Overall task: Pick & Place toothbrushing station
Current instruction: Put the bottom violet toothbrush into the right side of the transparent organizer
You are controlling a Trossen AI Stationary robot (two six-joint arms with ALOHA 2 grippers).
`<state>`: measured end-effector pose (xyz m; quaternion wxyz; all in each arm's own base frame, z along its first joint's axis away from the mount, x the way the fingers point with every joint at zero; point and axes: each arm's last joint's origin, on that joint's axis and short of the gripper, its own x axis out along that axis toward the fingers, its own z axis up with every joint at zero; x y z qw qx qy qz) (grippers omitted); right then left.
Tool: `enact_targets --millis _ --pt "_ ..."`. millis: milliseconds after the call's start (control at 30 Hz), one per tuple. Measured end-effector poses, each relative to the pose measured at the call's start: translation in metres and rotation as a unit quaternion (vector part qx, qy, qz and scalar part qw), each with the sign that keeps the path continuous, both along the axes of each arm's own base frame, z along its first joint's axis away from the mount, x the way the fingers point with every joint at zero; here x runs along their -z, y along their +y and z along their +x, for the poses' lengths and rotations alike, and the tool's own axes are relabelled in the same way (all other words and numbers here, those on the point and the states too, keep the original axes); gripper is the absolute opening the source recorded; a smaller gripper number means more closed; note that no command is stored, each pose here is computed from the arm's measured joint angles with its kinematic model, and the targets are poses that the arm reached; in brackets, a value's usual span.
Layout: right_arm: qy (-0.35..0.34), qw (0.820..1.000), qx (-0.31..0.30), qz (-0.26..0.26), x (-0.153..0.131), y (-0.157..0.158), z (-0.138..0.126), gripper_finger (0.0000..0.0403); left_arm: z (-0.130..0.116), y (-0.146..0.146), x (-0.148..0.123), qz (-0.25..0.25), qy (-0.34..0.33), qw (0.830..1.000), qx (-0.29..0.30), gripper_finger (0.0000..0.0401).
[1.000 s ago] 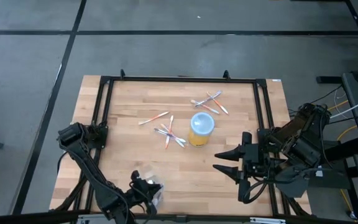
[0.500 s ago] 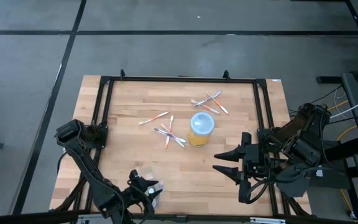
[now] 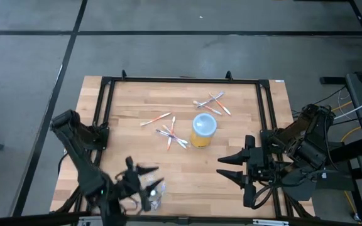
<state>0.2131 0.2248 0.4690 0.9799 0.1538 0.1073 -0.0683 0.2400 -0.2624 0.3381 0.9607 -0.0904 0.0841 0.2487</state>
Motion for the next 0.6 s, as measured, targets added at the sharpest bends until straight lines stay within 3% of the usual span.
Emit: enact_targets --millis 133,233,433,500,600 --pt "0.02 1.0 0.023 0.0 0.007 -0.004 -0.002 0.0155 0.0 0.04 -0.035 -0.029 -0.024 0.999 -0.033 0.0166" --pt "0.08 0.995 0.059 0.026 0.023 -0.016 -0.005 0.0155 -0.011 0.071 -0.059 -0.056 -0.046 0.996 -0.06 0.0151" --pt "0.197 0.955 0.186 0.117 0.051 -0.042 -0.016 0.0155 -0.033 0.115 -0.084 -0.062 -0.035 0.995 -0.074 0.0126" --pt "0.196 0.946 0.218 0.136 0.052 -0.047 -0.018 0.0155 -0.039 0.123 -0.087 -0.058 -0.023 0.995 -0.072 0.0121" --pt "0.158 0.95 0.233 0.137 0.048 -0.052 -0.016 0.0155 -0.044 0.13 -0.085 -0.052 -0.002 0.996 -0.074 0.0116"
